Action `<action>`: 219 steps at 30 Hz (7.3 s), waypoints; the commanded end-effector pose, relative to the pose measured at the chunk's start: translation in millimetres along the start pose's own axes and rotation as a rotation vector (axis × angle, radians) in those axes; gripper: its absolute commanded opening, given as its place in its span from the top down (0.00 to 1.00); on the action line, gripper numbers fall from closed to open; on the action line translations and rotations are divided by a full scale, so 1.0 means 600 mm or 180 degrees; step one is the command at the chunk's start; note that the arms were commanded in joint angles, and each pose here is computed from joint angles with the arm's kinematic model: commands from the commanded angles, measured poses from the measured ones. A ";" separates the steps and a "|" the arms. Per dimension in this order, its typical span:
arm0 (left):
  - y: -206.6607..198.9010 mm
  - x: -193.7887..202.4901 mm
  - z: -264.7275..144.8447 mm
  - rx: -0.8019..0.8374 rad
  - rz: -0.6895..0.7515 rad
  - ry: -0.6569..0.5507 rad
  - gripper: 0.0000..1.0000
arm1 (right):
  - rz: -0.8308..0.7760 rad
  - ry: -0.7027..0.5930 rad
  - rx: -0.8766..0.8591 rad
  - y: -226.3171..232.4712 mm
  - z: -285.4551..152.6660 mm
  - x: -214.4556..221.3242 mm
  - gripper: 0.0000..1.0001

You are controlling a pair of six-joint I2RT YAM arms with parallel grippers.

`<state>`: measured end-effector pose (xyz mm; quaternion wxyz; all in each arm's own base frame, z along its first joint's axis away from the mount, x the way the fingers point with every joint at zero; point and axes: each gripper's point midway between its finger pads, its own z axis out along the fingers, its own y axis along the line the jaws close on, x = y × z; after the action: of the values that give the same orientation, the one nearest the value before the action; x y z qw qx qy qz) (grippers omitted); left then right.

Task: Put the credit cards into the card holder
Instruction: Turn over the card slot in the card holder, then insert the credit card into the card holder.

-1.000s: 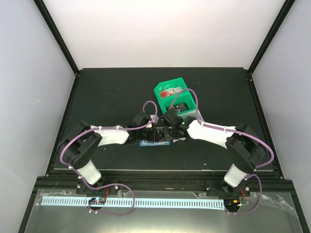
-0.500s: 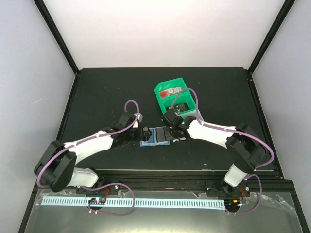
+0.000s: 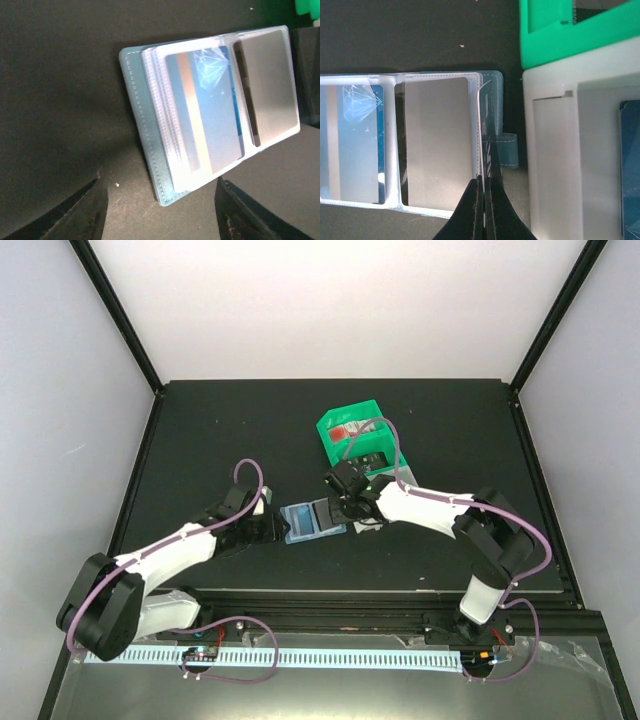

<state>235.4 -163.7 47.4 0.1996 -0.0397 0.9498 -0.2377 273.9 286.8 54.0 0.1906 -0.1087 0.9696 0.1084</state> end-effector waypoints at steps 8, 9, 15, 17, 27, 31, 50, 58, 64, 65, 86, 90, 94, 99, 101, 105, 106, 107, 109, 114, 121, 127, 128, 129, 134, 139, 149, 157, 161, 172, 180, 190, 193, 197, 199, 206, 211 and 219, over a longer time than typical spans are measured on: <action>-0.044 -0.009 0.019 0.0606 -0.0128 0.0105 0.52 | 0.0043 0.0183 -0.0065 0.015 0.034 0.022 0.99; -0.047 -0.008 0.024 0.0666 -0.0149 0.0136 0.52 | 0.0040 0.0185 -0.0065 0.015 0.035 0.023 0.99; -0.055 -0.011 0.044 0.0815 -0.0280 0.0214 0.65 | 0.0029 0.0198 -0.0052 0.012 0.038 0.027 0.99; -0.051 -0.012 0.048 0.0775 -0.0307 0.0211 0.65 | 0.0024 0.0199 -0.0049 0.011 0.039 0.029 0.99; -0.063 -0.028 0.040 0.0851 -0.0255 0.0139 0.69 | -0.0009 0.0211 -0.0077 0.011 0.042 0.035 0.99; -0.033 -0.031 0.040 0.0507 -0.0268 0.0092 0.63 | -0.0031 0.0213 -0.0072 0.009 0.042 0.036 0.99; -0.039 -0.026 0.056 0.0668 -0.0305 0.0144 0.65 | -0.0059 0.0225 -0.0066 0.007 0.047 0.040 0.99; -0.041 -0.030 0.054 0.0680 -0.0284 0.0110 0.76 | -0.0055 0.0230 -0.0070 0.008 0.049 0.040 0.99; -0.048 -0.031 0.050 0.0751 -0.0254 0.0099 0.76 | -0.0064 0.0232 -0.0070 0.008 0.049 0.041 0.99; -0.053 -0.032 0.048 0.0793 -0.0244 0.0093 0.75 | -0.0063 0.0230 -0.0071 0.008 0.049 0.040 0.99; -0.117 -0.043 0.022 0.1478 -0.0027 0.0058 0.70 | -0.0063 0.0224 -0.0087 0.008 0.048 0.041 0.99; -0.136 -0.043 0.020 0.1693 0.0016 0.0105 0.69 | -0.0065 0.0203 -0.0112 0.011 0.045 0.037 0.99; -0.150 -0.049 0.025 0.1793 0.0035 0.0147 0.67 | -0.0058 0.0147 -0.0141 0.013 0.038 0.032 0.99; -0.163 -0.052 0.039 0.1888 0.0031 0.0218 0.64 | -0.0046 -0.0046 -0.0187 0.016 0.012 0.013 0.99; -0.168 -0.053 0.045 0.1903 0.0032 0.0248 0.63 | -0.0041 -0.0147 -0.0204 0.016 -0.002 0.003 0.99; -0.181 -0.056 0.051 0.1971 0.0049 0.0268 0.61 | -0.0031 -0.0307 -0.0264 0.018 -0.028 -0.010 0.99; -0.183 -0.057 0.052 0.1972 0.0053 0.0267 0.61 | -0.0025 -0.0328 -0.0274 0.018 -0.032 -0.012 0.99; -0.183 -0.057 0.053 0.1961 0.0052 0.0269 0.60 | -0.0022 -0.0343 -0.0284 0.019 -0.036 -0.013 0.99; -0.180 -0.058 0.055 0.1917 0.0056 0.0245 0.57 | -0.0016 -0.0382 -0.0296 0.019 -0.043 -0.016 0.99; -0.169 -0.061 0.050 0.1764 0.0100 0.0171 0.52 | -0.0009 -0.0490 -0.0364 0.021 -0.065 -0.025 0.99; -0.141 -0.075 0.009 0.1411 0.0102 -0.0235 0.31 | -0.0093 -0.0643 -0.0868 0.063 -0.114 -0.039 0.99; -0.141 -0.063 -0.041 0.1561 0.0090 -0.0375 0.22 | -0.0226 -0.0783 -0.1594 0.126 -0.156 -0.055 0.99; -0.145 -0.060 -0.048 0.1629 0.0100 -0.0369 0.21 | -0.0246 -0.0789 -0.1715 0.137 -0.162 -0.057 0.99; -0.150 -0.056 -0.054 0.1708 0.0099 -0.0347 0.21 | -0.0254 -0.0797 -0.1827 0.146 -0.169 -0.059 0.99; -0.167 -0.046 -0.083 0.2046 -0.0004 -0.0353 0.26 | -0.0220 -0.0793 -0.2350 0.174 -0.197 -0.066 0.99; -0.187 -0.052 -0.117 0.2339 -0.0048 -0.0443 0.40 | -0.0120 -0.0715 -0.2895 0.183 -0.219 -0.062 0.99; -0.200 -0.069 -0.150 0.2470 0.0012 -0.0680 0.76 | 0.0036 -0.0605 -0.3372 0.168 -0.230 -0.051 0.99; -0.198 -0.073 -0.149 0.2466 0.0044 -0.0725 0.98 | 0.0044 -0.0507 -0.3364 0.160 -0.218 -0.044 0.97; -0.181 -0.072 -0.137 0.2318 0.0017 -0.0737 0.98 | 0.0113 -0.0494 -0.3255 0.148 -0.204 -0.047 0.90; -0.167 -0.077 -0.134 0.2256 -0.0011 -0.0785 0.99 | 0.0120 -0.0522 -0.3275 0.153 -0.197 -0.060 0.68; -0.069 -0.071 -0.071 0.1317 -0.0387 -0.0690 0.98 | 0.0317 -0.0434 -0.1778 0.061 -0.088 -0.048 0.56; -0.074 -0.059 -0.015 0.1386 -0.0359 -0.0256 0.98 | 0.0154 -0.0057 -0.0581 0.014 -0.003 -0.003 0.59; -0.073 -0.055 0.002 0.1392 -0.0388 -0.0143 0.98 | 0.0162 -0.0037 -0.0374 -0.005 0.010 0.001 0.57; -0.076 -0.058 0.010 0.1442 -0.0392 -0.0109 0.98 | 0.0217 -0.0075 0.0054 -0.044 0.024 0.000 0.53; -0.076 -0.062 0.010 0.1425 -0.0378 -0.0143 0.98 | 0.0232 -0.0093 0.0251 -0.062 0.026 0.000 0.53; -0.080 -0.076 0.012 0.1468 -0.0424 -0.0242 0.98 | 0.0211 -0.0134 0.0413 -0.073 0.028 -0.008 0.52; -0.077 -0.082 0.022 0.1460 -0.0463 -0.0267 0.99 | 0.0112 -0.0108 -0.0184 -0.017 0.026 -0.011 0.50; -0.065 -0.080 0.046 0.1395 -0.0511 -0.0244 0.98 | 0.0116 0.0031 -0.0499 0.011 0.037 0.002 0.52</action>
<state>273.1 -198.5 50.5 0.1933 -0.0871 0.8714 -0.4424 281.1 287.0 33.5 0.1804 -0.0940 0.9663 0.1577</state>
